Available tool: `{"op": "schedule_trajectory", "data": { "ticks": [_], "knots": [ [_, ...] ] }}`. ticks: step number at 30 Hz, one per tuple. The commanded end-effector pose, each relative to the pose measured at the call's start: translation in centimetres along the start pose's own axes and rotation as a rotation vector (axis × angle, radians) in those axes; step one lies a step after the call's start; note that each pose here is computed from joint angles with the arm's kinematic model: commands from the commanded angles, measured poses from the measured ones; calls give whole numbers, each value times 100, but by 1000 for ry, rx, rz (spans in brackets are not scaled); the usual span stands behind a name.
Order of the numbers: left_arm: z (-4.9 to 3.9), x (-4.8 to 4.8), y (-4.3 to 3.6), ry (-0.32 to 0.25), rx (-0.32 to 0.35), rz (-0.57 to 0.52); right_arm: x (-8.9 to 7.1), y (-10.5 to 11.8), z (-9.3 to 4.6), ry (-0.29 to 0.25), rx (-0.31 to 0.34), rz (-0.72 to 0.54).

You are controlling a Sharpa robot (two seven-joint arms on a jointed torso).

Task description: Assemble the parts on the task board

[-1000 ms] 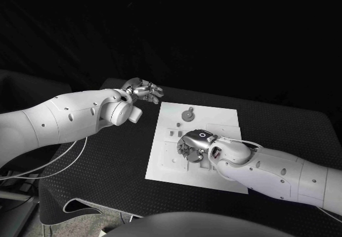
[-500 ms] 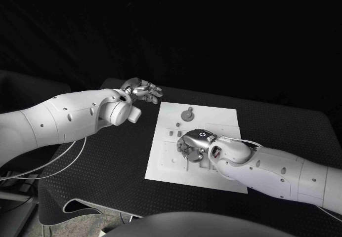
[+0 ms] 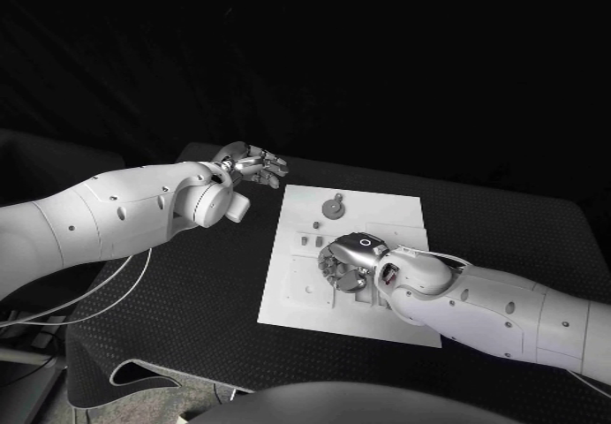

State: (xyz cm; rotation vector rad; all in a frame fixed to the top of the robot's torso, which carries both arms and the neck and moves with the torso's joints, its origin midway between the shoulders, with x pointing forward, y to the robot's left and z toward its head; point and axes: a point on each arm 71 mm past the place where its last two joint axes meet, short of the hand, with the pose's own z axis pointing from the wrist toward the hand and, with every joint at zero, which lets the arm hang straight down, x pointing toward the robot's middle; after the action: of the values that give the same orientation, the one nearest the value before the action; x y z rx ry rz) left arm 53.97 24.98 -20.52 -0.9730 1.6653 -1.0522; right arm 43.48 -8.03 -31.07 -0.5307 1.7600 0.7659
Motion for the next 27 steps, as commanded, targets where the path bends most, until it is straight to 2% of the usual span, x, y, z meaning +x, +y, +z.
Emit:
{"op": "schedule_trajectory", "data": {
  "ticks": [1,8,13,19,24,27],
  "knots": [
    [0,-2,-14,10,7,-3,20,-38,-24,-7,26,-2],
    [-4,-15,-8,8,5,-3,-67,-85,-52,-40,39,-13],
    [-5,-23,-5,6,4,-2,-185,-121,-95,-73,40,-20],
    [-7,-32,-2,5,7,-2,-481,-171,-166,-156,37,12],
    [-18,-54,2,3,12,-2,-781,-320,-244,-173,56,5],
    [-24,-66,3,1,16,-2,-901,-447,-312,-175,84,-5]
  ]
}}
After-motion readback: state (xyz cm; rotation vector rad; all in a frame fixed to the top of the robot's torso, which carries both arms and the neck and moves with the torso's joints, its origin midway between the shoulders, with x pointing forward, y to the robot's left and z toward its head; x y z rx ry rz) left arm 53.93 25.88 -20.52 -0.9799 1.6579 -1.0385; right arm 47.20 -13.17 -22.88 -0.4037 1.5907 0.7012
